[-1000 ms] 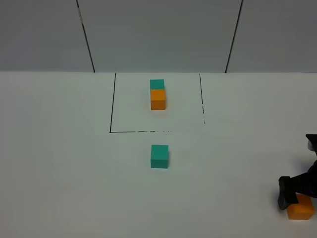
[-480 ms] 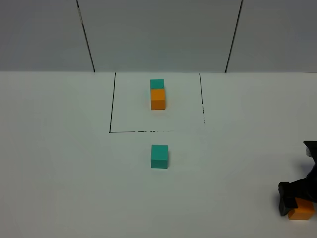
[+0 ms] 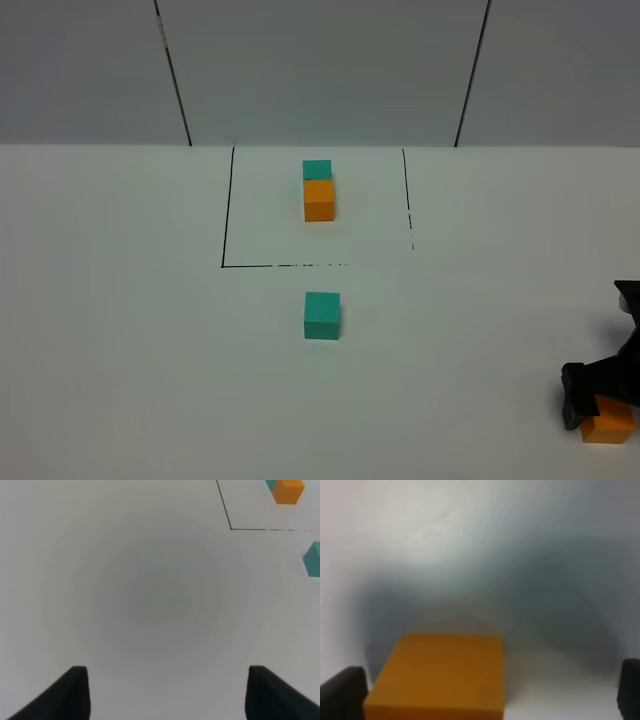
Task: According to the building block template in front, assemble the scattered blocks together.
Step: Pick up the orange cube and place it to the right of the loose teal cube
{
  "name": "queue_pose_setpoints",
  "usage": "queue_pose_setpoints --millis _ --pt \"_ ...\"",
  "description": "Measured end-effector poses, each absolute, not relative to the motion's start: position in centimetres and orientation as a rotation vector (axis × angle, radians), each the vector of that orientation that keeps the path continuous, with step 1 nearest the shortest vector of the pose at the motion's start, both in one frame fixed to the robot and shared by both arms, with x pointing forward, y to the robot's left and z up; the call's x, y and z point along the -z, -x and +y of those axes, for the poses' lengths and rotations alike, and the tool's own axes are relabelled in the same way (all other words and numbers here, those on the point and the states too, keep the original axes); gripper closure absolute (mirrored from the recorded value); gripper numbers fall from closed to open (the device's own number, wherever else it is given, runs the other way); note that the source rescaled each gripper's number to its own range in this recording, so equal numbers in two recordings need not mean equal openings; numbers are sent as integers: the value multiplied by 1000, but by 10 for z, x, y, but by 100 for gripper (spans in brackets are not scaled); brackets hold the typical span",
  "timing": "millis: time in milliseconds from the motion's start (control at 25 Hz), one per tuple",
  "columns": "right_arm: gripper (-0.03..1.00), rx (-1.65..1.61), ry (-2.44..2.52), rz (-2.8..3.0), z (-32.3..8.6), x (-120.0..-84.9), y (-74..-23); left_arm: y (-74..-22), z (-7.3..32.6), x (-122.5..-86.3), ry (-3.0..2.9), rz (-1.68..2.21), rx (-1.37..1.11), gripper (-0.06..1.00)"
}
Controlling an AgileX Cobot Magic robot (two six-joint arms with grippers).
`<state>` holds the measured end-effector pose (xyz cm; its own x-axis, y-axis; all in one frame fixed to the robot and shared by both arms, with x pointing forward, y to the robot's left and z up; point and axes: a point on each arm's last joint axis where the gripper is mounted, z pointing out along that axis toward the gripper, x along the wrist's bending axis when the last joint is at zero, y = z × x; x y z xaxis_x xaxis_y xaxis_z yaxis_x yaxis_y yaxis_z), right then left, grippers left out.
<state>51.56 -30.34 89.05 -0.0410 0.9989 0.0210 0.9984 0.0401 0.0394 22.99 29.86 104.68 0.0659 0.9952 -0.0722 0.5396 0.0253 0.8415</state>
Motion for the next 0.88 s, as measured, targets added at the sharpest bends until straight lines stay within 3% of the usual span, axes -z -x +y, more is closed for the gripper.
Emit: queue_pose_setpoints --millis 520,680,880 --pt "1 -37 -2196 2258 -303 -884 -515 -230 299 -1047 -1608 1566 -783 55" --pt "17 -25 -2192 2264 -304 -883 -515 -230 299 -1047 -1607 1567 -782 55" --pt "52 0 -2208 2274 -304 -883 -513 -230 299 -1047 -1607 1567 -782 55"
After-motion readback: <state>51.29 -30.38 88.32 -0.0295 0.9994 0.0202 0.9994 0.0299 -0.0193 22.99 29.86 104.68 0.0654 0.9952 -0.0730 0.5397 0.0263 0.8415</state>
